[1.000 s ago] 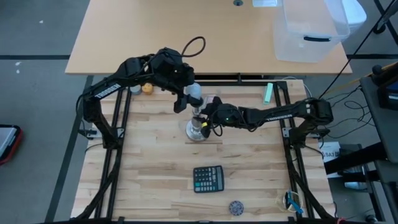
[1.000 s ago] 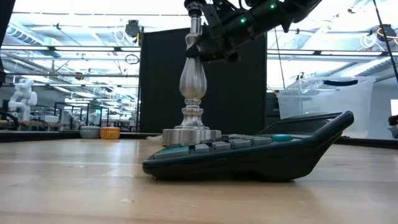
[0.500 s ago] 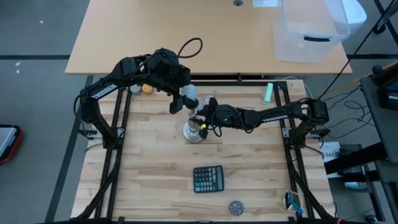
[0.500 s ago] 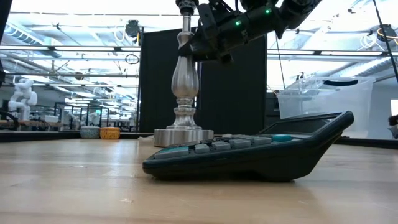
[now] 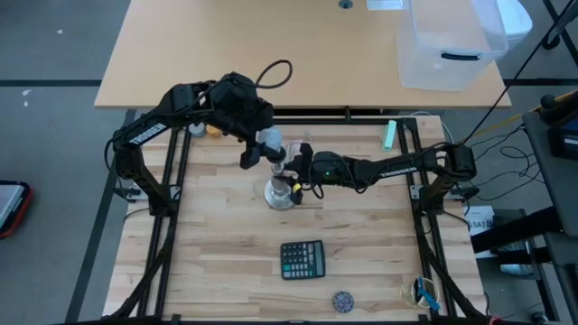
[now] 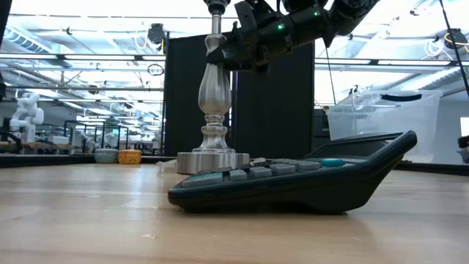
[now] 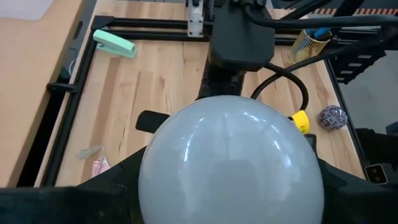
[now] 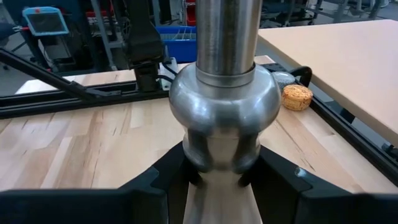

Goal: Screw lightbulb
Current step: Insert the light bulb into the lamp

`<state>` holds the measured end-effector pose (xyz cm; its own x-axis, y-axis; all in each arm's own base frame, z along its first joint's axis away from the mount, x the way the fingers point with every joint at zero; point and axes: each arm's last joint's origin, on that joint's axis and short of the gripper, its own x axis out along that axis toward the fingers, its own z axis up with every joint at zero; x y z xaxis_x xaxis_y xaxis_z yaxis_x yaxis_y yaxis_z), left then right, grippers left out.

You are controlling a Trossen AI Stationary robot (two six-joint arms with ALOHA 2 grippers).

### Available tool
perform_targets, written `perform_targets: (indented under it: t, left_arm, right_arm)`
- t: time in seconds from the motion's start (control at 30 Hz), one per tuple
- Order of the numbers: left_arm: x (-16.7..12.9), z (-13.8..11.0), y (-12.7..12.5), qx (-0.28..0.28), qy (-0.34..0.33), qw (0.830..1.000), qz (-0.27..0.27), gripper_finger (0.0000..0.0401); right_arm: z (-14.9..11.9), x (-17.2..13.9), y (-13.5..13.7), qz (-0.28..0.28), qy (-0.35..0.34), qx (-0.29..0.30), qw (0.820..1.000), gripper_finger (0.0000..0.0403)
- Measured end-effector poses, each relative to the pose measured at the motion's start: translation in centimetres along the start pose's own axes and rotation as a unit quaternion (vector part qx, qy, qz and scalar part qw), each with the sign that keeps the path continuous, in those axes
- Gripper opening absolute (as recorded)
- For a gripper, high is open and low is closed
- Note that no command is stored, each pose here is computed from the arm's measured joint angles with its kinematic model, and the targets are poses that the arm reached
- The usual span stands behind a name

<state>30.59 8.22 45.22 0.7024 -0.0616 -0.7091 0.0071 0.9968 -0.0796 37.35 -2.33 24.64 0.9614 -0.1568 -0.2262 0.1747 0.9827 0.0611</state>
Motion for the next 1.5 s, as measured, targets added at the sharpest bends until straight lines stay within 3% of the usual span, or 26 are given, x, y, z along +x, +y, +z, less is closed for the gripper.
perform_targets:
  t: [0.37,0.7,0.9,1.27,1.5]
  left_arm:
    - [0.0,0.1,-0.1,0.022,-0.004,1.0,-0.002,0.0262]
    - [0.7,0.3,0.0,0.036,-0.007,0.999,0.005,0.0304]
    - [0.5,0.2,0.0,0.036,-0.005,0.999,0.01,0.0308]
    - [0.5,0.3,-0.3,0.045,-0.007,0.999,0.01,0.0308]
    - [0.7,0.5,-1.1,0.077,-0.003,0.997,0.031,0.0271]
  right_arm:
    - [0.0,0.0,0.1,0.016,-0.002,-0.009,1.0,0.0139]
    - [0.1,-0.1,0.4,0.045,-0.002,-0.007,0.999,0.0139]
    - [0.2,-0.1,0.3,0.036,-0.005,-0.012,0.999,0.0139]
    - [0.1,-0.1,0.3,0.031,-0.003,-0.014,0.999,0.0139]
    - [0.1,-0.1,0.2,0.016,0.0,-0.015,1.0,0.0139]
